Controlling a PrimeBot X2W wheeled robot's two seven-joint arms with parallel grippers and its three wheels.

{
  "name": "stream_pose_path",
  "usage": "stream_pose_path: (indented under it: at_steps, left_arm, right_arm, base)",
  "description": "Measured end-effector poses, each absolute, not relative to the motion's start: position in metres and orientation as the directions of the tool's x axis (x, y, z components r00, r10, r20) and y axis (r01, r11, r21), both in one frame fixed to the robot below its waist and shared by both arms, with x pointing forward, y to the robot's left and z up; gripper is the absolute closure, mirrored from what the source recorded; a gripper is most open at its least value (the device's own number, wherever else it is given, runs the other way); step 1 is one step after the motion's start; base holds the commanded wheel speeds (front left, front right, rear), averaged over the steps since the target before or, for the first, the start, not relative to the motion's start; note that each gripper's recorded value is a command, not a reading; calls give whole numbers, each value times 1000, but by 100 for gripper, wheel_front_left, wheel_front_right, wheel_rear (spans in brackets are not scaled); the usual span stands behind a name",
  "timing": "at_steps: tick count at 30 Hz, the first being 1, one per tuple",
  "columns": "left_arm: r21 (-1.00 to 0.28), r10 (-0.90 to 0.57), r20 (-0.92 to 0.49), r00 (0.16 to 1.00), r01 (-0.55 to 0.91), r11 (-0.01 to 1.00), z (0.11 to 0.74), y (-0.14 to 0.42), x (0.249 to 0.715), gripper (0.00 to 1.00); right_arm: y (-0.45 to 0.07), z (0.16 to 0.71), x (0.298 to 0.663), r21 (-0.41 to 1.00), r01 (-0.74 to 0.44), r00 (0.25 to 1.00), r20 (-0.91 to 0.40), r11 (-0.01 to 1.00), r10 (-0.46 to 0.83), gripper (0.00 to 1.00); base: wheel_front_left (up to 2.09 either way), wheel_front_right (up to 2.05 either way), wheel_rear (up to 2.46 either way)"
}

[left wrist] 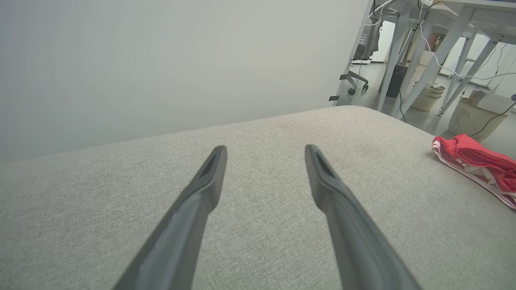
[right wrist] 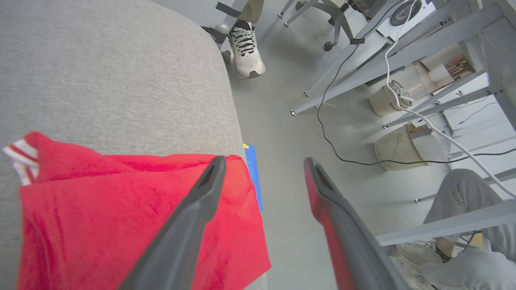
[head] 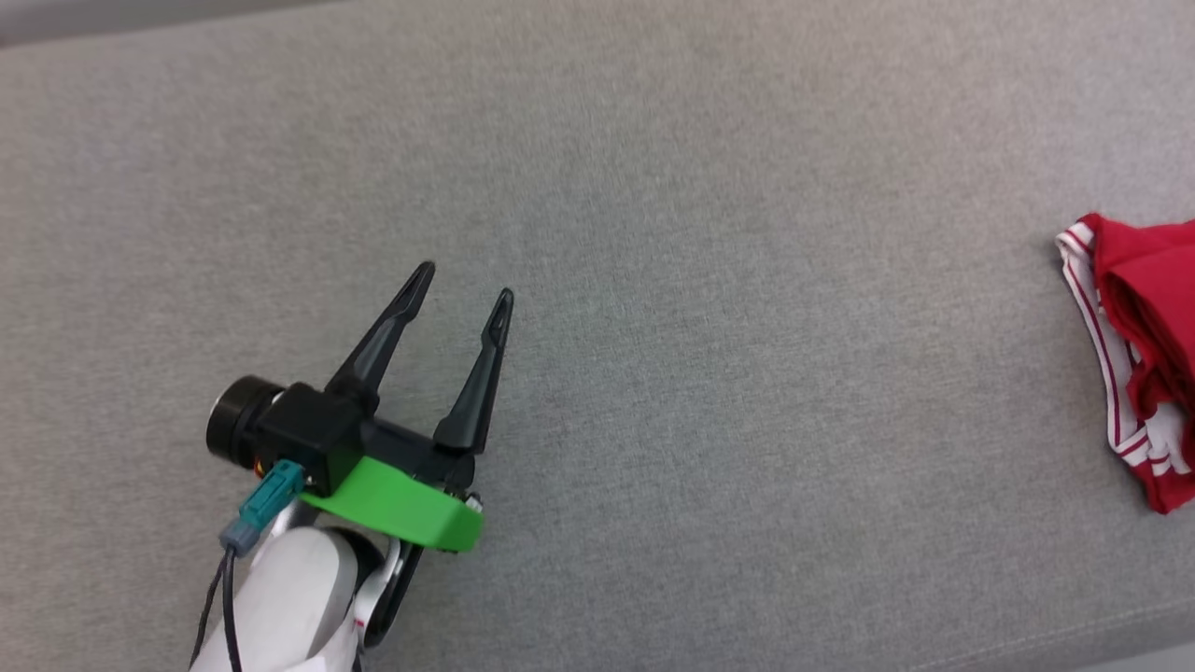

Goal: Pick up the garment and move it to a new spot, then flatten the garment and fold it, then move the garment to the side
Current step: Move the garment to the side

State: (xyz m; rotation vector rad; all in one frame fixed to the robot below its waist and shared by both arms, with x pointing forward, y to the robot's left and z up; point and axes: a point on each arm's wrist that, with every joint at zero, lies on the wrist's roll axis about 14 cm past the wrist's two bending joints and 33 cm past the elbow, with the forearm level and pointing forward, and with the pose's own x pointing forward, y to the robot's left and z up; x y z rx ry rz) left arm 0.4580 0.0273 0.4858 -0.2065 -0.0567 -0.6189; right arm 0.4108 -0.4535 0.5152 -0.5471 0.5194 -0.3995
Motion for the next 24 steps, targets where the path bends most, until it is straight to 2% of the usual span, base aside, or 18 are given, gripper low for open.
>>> stream_pose_path:
  at_steps: [5,9,15,19,24]
  left_arm:
    - [-150,-488,93,868,497,855,495,54,443,0]
    - [-131,-405,83,911,413,901,501,81,431,0]
    - [-118,-327,98,940,337,934,513,106,409,0]
    - [-133,-258,99,961,269,954,515,126,394,0]
    - [-139,-196,103,975,210,968,517,145,378,0]
  right_arm:
    - [-394,555,423,-485,191,920,-214,854,-327,0]
    - [-348,574,420,-387,144,973,-112,911,-201,0]
    - [-280,585,411,-172,39,999,27,984,-35,0]
    - [-231,584,406,-65,-58,994,94,996,64,0]
    - [-193,571,398,50,-128,985,125,990,121,0]
  base:
    - [0,0,0]
    - [0,0,0]
    - [0,0,0]
    - [0,0,0]
    - [0,0,0]
